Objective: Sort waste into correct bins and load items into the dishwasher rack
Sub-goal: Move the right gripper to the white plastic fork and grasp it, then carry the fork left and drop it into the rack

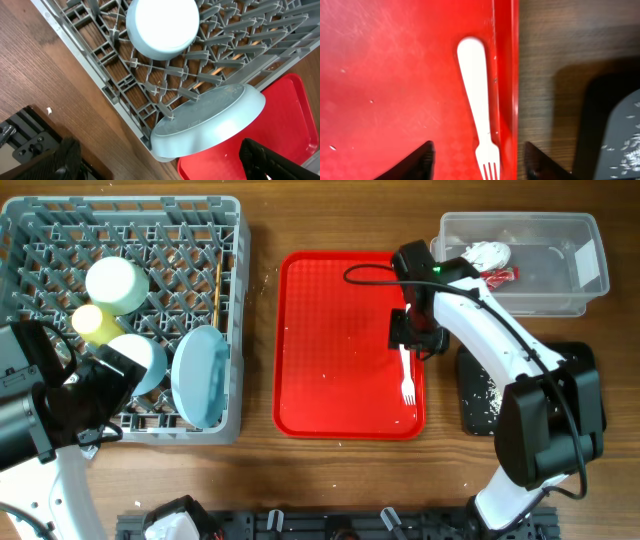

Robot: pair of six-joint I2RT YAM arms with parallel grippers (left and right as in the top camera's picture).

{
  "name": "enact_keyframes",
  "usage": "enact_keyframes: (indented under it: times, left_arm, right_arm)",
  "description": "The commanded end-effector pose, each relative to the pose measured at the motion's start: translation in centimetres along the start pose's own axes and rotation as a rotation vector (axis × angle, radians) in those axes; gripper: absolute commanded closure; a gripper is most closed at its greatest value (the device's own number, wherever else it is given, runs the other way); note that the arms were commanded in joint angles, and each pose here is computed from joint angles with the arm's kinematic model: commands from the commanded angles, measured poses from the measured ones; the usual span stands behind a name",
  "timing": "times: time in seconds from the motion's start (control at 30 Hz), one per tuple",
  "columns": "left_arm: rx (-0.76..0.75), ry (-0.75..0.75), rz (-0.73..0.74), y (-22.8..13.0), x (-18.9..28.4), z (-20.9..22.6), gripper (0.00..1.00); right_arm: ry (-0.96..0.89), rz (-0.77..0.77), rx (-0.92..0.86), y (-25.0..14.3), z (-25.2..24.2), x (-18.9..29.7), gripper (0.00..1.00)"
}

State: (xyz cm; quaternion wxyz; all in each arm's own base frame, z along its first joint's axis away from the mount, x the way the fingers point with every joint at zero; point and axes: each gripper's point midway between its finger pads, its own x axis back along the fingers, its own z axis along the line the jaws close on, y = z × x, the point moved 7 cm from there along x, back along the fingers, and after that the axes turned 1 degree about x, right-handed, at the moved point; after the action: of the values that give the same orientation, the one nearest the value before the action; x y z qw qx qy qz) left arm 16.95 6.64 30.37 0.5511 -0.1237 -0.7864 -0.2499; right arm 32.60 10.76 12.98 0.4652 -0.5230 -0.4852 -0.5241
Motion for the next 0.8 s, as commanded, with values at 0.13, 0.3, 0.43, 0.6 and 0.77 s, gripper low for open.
enact_keyframes:
  times: [0.13, 0.3, 0.43, 0.6, 0.77]
  left_arm:
    - [0.018, 0.021, -0.008, 0.2, -0.1, 0.2, 0.0]
    - [0.018, 0.021, -0.008, 0.2, -0.1, 0.2, 0.0]
    - [0.018, 0.021, -0.008, 0.2, -0.1, 0.2, 0.0]
    - [0.018, 0.021, -0.008, 0.2, -0.1, 0.2, 0.0]
    - [0.018, 0.021, -0.008, 0.2, -0.1, 0.2, 0.0]
  right_arm:
    - [0.083, 0.081, 0.12, -2.4, 0.3, -4.4, 0.52]
    - [0.083, 0.077, 0.124, -2.9, 0.1, -5.5, 0.53]
    - [0.083, 0.067, 0.126, -3.1, 0.0, -6.3, 0.53]
    - [0.088, 0.052, 0.1, -3.3, -0.1, -7.1, 0.72]
    - [0.092, 0.053, 0.065, -3.1, 0.0, -6.9, 0.96]
